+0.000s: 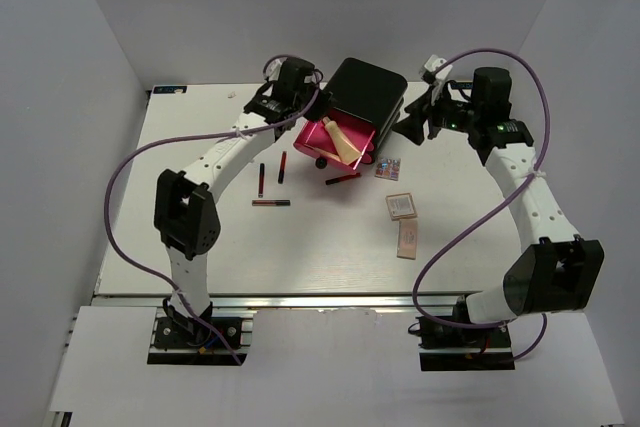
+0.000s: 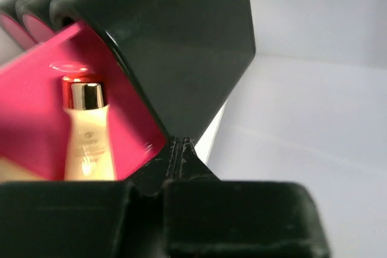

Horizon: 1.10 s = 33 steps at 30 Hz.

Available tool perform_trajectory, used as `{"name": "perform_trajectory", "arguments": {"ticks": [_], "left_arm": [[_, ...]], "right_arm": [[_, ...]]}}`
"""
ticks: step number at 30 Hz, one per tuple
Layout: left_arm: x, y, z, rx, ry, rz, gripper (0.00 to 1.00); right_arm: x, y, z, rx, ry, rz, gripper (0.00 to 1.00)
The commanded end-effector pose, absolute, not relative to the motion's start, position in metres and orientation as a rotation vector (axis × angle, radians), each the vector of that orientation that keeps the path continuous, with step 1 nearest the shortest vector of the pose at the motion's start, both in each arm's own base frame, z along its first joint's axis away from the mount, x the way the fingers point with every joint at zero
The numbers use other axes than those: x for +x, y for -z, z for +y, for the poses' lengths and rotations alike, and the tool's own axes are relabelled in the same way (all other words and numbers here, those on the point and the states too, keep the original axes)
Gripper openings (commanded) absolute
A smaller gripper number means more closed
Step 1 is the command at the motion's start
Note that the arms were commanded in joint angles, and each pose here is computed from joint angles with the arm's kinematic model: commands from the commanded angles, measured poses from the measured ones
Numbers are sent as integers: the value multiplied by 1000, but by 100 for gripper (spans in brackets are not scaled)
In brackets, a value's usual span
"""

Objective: Organize the makeup

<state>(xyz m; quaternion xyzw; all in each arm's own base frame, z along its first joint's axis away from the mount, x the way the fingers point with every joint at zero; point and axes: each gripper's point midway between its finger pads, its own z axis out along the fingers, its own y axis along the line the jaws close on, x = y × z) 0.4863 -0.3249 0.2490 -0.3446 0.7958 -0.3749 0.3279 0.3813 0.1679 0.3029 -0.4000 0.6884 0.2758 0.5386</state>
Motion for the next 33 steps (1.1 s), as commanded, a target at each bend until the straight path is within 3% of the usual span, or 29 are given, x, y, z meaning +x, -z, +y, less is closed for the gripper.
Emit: {"name": "perform_trajectory", "arguments": {"ticks": [1, 3, 5, 6, 7, 9, 14, 22, 25, 30, 33], "left_arm": [[467, -322, -292, -750, 902, 1986, 1], [451, -309, -274, -687, 788, 2048, 0], [422, -276, -248, -693, 694, 2129, 0], [410, -262, -240, -714, 691, 2158, 0], [387, -231, -230, -762, 726, 2212, 0], [366, -204, -220, -840, 774, 2247, 0], [336, -159, -223, -916, 866, 2311, 0], [366, -136, -253, -827, 925, 2373, 4], [377, -130, -259, -811, 927, 2383, 11], [390, -122, -266, -797, 917, 2399, 33], [397, -122, -271, -787, 925, 2393, 40]], "right_arm": [[385, -293, 176, -1105, -600, 1586, 64], [392, -295, 181, -1117, -592, 1583, 61], [396, -293, 185, -1122, -593, 1592, 50], [397, -295, 187, -1131, -589, 1582, 41], [394, -291, 193, -1152, -604, 1585, 18], [388, -289, 202, -1221, -606, 1550, 1], [354, -256, 247, -1506, -613, 1497, 0], [374, -211, 285, -1596, -542, 1615, 0], [381, -206, 289, -1603, -540, 1655, 0], [390, -192, 290, -1615, -481, 1692, 0], [393, -176, 291, -1641, -467, 1734, 0]]}}
